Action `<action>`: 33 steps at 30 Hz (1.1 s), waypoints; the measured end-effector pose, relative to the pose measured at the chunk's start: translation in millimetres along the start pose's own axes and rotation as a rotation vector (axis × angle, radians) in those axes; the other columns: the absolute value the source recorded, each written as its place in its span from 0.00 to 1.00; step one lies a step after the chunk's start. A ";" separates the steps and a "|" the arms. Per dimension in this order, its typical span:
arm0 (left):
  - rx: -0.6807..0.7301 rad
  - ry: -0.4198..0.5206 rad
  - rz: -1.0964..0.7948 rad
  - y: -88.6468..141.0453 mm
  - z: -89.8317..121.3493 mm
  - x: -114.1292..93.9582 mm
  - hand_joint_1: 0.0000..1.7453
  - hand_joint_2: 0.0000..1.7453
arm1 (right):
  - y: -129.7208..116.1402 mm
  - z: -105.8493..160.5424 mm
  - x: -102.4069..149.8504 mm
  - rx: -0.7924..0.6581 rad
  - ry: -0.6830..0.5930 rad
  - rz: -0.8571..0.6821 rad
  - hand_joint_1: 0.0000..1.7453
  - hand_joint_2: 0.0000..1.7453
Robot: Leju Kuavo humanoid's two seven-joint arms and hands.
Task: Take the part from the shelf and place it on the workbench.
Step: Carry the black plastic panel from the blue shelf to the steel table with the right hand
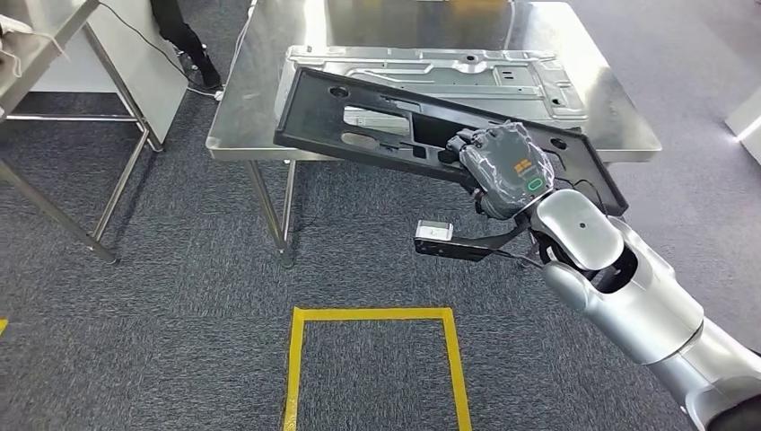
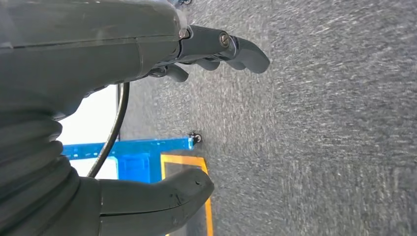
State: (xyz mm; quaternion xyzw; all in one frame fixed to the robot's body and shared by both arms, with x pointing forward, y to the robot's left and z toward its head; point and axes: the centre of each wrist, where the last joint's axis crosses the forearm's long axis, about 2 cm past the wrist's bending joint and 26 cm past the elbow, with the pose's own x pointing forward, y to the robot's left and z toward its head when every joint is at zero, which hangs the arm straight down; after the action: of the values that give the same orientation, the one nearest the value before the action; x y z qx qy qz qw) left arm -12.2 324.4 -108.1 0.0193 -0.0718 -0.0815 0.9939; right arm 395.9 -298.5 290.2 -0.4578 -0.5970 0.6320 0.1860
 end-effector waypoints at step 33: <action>0.001 0.010 0.000 -1.8 0.0 -0.4 0.00 1.00 | 11.9 10.8 -6.8 0.022 0.034 0.041 1.00 1.00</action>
State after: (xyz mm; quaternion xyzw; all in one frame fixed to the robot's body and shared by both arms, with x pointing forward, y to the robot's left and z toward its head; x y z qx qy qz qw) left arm -12.8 322.7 -108.3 0.0202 -0.0667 -0.0813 0.9942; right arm 394.5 -312.7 280.2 -0.4787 -0.5771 0.6344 0.1880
